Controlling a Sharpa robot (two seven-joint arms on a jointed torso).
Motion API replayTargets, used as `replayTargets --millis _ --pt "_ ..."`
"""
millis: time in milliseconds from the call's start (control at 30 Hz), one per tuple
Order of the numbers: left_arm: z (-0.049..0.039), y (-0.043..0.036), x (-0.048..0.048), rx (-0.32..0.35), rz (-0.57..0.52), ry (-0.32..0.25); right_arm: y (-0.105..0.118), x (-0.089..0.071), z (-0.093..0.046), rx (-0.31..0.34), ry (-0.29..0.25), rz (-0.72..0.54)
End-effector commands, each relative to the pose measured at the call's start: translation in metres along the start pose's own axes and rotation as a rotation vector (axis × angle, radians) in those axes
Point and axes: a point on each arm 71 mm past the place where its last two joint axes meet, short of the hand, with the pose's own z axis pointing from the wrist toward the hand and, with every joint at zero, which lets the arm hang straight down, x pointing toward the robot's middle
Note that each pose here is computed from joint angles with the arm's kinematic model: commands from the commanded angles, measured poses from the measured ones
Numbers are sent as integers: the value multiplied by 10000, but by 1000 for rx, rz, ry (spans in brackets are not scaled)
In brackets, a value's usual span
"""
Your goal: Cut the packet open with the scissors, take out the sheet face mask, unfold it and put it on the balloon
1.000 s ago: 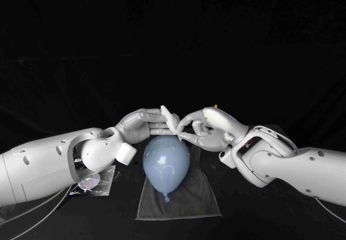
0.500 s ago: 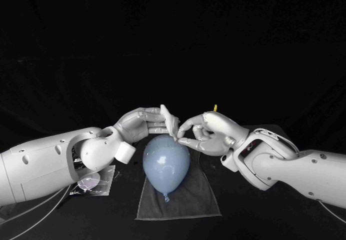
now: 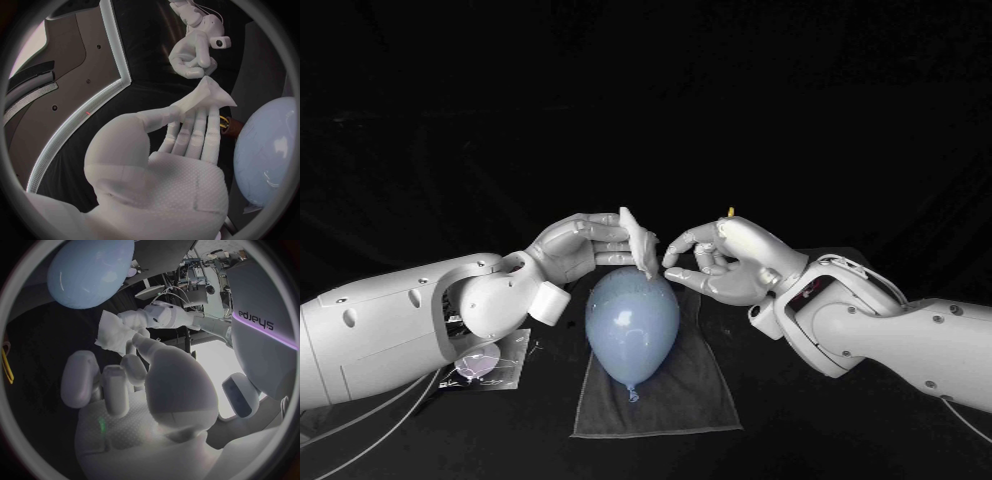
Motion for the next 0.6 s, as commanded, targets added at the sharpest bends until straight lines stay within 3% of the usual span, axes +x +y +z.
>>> replayTargets --millis 33,367,600 --pt "2 -22 5 20 -3 3 -25 -36 -13 12 -29 -3" --pt "8 -17 19 17 -3 5 -21 -14 20 28 -38 -15" --pt "10 -12 20 11 8 1 -23 -24 48 49 -84 -25"
